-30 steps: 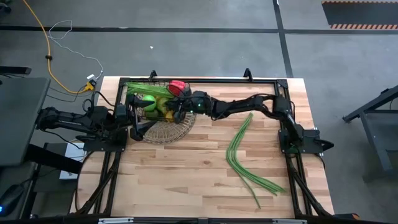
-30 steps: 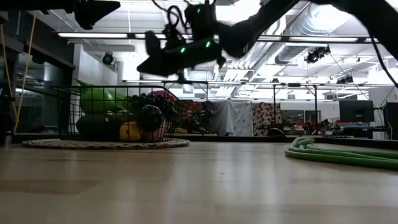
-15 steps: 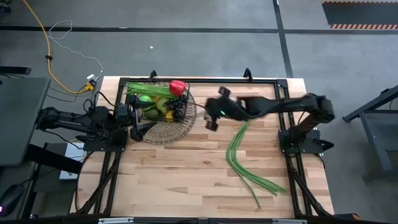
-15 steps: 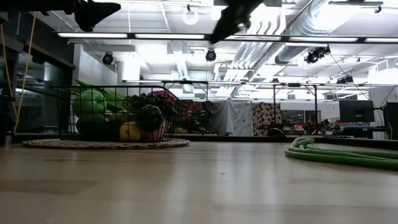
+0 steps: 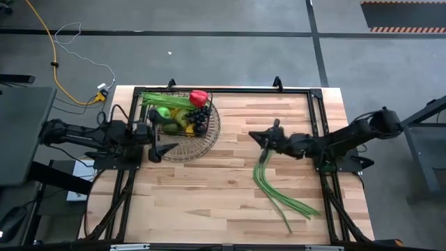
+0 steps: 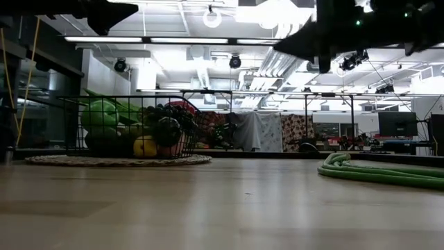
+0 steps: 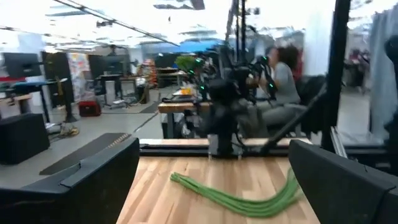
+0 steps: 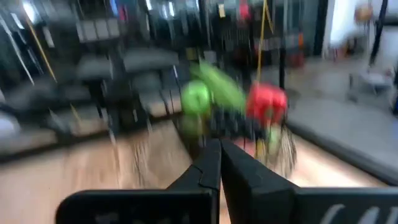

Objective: Build produce basket
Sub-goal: Put the green beans into the wire basket

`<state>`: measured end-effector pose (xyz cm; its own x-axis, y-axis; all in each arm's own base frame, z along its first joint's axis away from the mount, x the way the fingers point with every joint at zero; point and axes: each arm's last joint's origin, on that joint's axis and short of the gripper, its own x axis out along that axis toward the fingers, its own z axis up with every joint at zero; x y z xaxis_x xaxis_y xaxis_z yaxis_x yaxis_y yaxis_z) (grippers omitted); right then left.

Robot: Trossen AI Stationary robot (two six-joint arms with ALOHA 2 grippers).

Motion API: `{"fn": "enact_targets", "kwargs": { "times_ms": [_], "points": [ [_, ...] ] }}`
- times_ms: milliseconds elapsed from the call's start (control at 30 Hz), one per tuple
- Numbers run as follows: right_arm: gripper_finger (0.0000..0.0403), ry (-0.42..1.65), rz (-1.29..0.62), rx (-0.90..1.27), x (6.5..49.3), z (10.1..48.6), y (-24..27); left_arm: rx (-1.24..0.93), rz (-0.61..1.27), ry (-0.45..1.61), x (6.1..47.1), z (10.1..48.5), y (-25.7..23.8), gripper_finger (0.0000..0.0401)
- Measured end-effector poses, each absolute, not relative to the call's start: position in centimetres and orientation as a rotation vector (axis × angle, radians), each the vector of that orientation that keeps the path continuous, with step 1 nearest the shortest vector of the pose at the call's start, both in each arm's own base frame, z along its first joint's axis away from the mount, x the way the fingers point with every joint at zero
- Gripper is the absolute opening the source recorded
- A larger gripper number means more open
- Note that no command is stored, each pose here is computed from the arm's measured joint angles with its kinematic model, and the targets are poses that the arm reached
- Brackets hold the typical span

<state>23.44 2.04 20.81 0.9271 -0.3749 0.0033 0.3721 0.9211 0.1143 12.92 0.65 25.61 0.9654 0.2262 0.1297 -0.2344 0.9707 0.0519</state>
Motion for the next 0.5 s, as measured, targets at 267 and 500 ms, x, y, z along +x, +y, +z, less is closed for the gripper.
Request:
{"fn": "enact_targets", "kwargs": {
  "times_ms": [267, 500],
  "points": [
    [0.0000, -0.177, -0.239, 0.057, 23.6, 22.5, 1.0, 0.056, 0.313, -0.057, 14.2, 23.8, 0.9, 0.0400],
    [0.0000, -0.097, -0.222, 0.016, 24.3, 22.6, 0.6, -0.060, 0.337, -0.139, 14.1, 20.6, 1.6, 0.0400]
  ]
}}
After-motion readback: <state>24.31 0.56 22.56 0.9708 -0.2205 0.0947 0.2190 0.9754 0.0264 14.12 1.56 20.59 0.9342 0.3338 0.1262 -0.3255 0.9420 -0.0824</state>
